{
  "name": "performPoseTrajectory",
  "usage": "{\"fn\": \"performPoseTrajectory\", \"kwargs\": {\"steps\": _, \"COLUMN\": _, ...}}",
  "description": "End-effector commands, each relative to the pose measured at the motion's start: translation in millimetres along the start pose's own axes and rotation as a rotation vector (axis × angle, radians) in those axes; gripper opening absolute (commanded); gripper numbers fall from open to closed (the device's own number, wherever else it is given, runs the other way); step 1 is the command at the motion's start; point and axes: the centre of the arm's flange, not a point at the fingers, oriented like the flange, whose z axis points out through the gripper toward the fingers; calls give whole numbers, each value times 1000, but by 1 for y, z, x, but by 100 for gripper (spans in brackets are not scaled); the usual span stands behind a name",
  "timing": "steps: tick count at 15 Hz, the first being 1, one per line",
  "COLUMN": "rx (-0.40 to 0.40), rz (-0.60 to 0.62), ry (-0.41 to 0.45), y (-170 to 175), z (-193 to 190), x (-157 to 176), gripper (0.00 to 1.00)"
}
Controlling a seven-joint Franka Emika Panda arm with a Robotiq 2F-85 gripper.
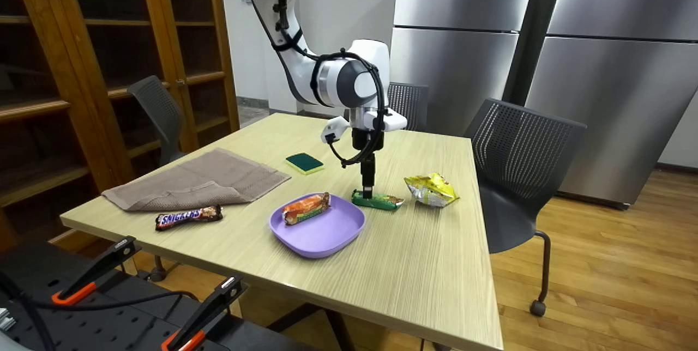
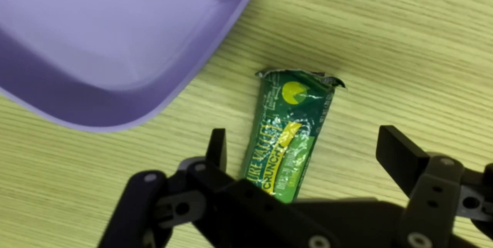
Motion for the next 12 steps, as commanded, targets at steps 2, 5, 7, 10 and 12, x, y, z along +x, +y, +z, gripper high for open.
{"fn": "performPoseTrajectory", "kwargs": {"steps": 2, "rx": 9, "rz": 73, "ry": 4, "y": -18, "z": 11, "x": 13, "gripper": 100}}
{"fn": "performPoseTrajectory", "kwargs": {"steps": 5, "rx": 8, "rz": 95, "ry": 7, "y": -21, "z": 15, "x": 17, "gripper": 100}}
{"fn": "performPoseTrajectory", "kwargs": {"steps": 7, "rx": 11, "rz": 100, "ry": 9, "y": -21, "z": 15, "x": 19, "gripper": 100}}
{"fn": "performPoseTrajectory", "kwargs": {"steps": 10, "rx": 17, "rz": 102, "ry": 9, "y": -19, "z": 14, "x": 21, "gripper": 100}}
{"fn": "performPoseTrajectory", "kwargs": {"steps": 12, "rx": 15, "rz": 99, "ry": 14, "y": -18, "z": 13, "x": 21, "gripper": 100}}
